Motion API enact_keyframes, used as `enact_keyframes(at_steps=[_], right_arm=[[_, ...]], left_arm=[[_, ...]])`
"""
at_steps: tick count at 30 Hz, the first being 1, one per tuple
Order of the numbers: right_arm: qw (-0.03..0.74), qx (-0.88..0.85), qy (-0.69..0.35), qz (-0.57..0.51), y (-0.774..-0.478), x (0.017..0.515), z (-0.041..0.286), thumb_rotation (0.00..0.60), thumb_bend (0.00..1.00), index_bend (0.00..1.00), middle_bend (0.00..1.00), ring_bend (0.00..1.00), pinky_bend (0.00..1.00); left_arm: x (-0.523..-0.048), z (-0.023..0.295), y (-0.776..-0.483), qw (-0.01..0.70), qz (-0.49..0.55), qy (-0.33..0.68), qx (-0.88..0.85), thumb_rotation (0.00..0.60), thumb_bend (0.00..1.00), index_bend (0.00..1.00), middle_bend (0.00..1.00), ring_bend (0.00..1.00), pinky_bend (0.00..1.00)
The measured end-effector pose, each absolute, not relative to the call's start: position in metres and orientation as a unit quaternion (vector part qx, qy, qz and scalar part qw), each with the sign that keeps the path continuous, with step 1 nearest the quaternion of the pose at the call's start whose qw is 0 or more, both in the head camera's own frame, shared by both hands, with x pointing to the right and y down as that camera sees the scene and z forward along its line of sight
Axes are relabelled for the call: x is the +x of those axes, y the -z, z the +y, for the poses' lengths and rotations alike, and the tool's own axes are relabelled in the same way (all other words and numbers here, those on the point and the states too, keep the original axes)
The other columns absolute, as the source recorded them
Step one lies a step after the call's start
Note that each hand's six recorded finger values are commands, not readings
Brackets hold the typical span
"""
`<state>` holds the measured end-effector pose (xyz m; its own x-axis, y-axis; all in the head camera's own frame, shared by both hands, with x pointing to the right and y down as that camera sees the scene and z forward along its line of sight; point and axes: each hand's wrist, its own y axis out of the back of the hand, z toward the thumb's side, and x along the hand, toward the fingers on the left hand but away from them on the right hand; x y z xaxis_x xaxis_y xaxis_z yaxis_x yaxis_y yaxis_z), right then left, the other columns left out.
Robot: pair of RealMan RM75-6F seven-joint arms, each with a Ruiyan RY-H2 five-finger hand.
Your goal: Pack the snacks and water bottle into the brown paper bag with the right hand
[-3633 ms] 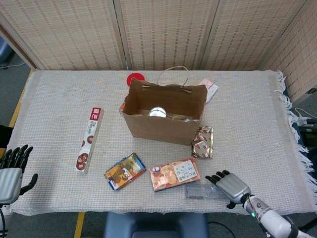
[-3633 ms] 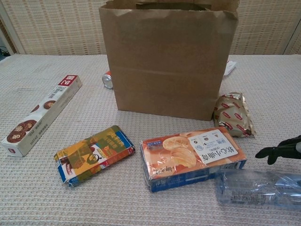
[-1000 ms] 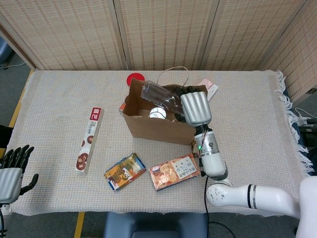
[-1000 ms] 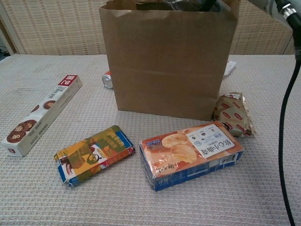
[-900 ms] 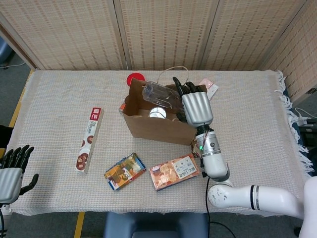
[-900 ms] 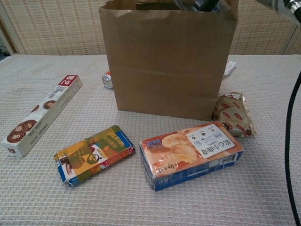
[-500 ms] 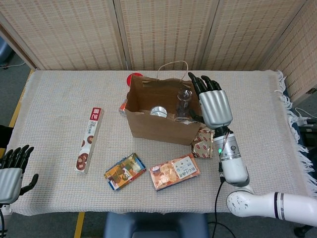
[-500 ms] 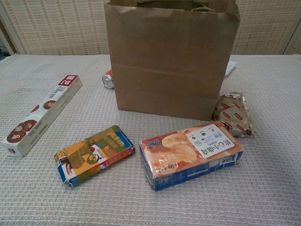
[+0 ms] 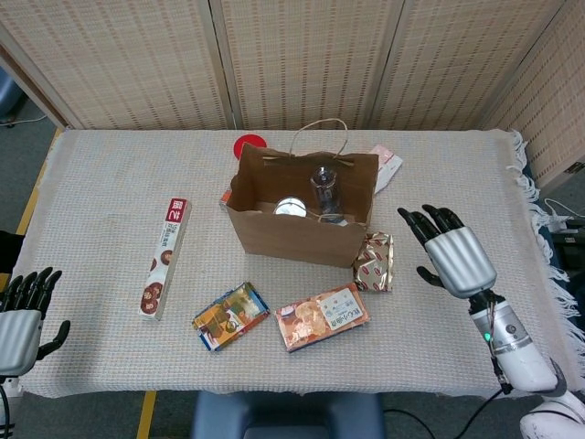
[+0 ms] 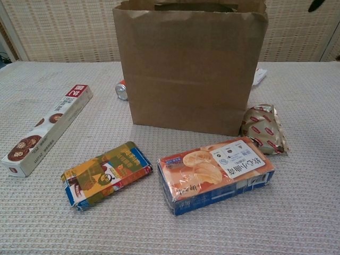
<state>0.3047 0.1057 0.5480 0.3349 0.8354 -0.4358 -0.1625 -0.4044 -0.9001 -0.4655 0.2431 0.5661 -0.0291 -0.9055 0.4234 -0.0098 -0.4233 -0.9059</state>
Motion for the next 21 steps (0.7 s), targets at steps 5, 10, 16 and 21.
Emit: enact_keyframes(at_steps=[5,10,16,21], right_arm=[[0.44,-0.651,-0.578,-0.221,-0.579,0.336,0.126,0.6,0.06,0.0,0.15,0.07,0.15],[0.422,-0.65,-0.602,-0.189,-0.616,0.333,0.145,0.6,0.06,0.0,0.15,0.07,0.15],[0.418,-0.652,-0.612,-0.163,-0.653,0.312,0.16,0.6,0.06,0.0,0.15,0.05,0.12],[0.419,-0.647,-0.618,-0.155,-0.677,0.297,0.168,0.6,0.06,0.0,0.15,0.05,0.12]], left_arm=[[-0.465,0.242,-0.566,0.372,0.388,0.603,-0.59,0.6,0.37,0.0,0.0,0.0,0.0],[-0.465,0.242,-0.567,0.371,0.388,0.603,-0.59,0.6,0.37,0.0,0.0,0.0,0.0],[-0.465,0.242,-0.567,0.369,0.388,0.601,-0.593,0.6,0.37,0.0,0.0,0.0,0.0],[-0.466,0.242,-0.567,0.369,0.388,0.6,-0.594,0.6,0.37,0.0,0.0,0.0,0.0]])
